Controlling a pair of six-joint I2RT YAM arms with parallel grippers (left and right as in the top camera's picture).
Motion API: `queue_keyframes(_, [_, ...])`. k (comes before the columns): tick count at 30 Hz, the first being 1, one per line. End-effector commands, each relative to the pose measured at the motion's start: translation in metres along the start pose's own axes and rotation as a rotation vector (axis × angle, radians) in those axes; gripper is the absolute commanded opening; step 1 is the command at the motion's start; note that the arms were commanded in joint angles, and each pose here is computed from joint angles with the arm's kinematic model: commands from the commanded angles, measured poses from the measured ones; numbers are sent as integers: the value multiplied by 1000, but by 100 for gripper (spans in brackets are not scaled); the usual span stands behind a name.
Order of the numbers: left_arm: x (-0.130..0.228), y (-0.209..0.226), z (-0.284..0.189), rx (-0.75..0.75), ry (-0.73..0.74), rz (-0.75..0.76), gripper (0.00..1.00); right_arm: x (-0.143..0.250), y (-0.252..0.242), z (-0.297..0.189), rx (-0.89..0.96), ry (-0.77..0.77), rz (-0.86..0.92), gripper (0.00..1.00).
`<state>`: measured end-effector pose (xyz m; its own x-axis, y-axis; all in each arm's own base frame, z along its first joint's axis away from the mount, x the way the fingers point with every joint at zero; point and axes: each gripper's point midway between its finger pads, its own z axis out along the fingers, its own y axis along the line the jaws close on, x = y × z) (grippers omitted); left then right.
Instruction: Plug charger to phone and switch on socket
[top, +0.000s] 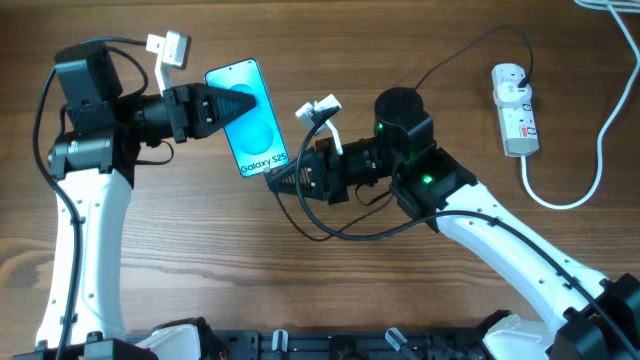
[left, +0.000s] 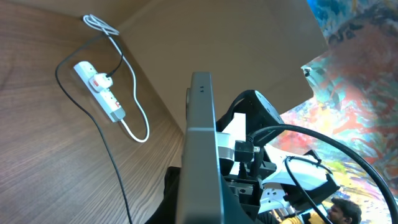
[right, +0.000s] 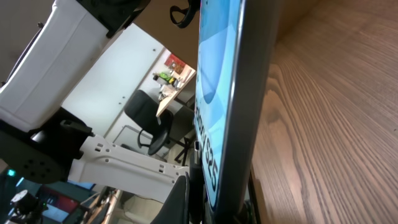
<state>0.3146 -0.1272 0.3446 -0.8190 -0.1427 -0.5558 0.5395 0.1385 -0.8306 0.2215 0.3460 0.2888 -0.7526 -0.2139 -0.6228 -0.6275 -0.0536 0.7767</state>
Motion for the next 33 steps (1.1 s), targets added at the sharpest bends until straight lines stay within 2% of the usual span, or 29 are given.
queue_keyframes(1, [-1, -15, -1, 28, 8, 35, 4, -4, -8, 1, 26, -19, 16, 4])
queue_keyframes(6, [-1, -15, -1, 27, 8, 35, 4, 10, -4, 1, -8, 42, 63, 4])
queue_keyframes(33, [-1, -15, -1, 28, 8, 34, 4, 1, -10, 1, 31, -3, 47, 4])
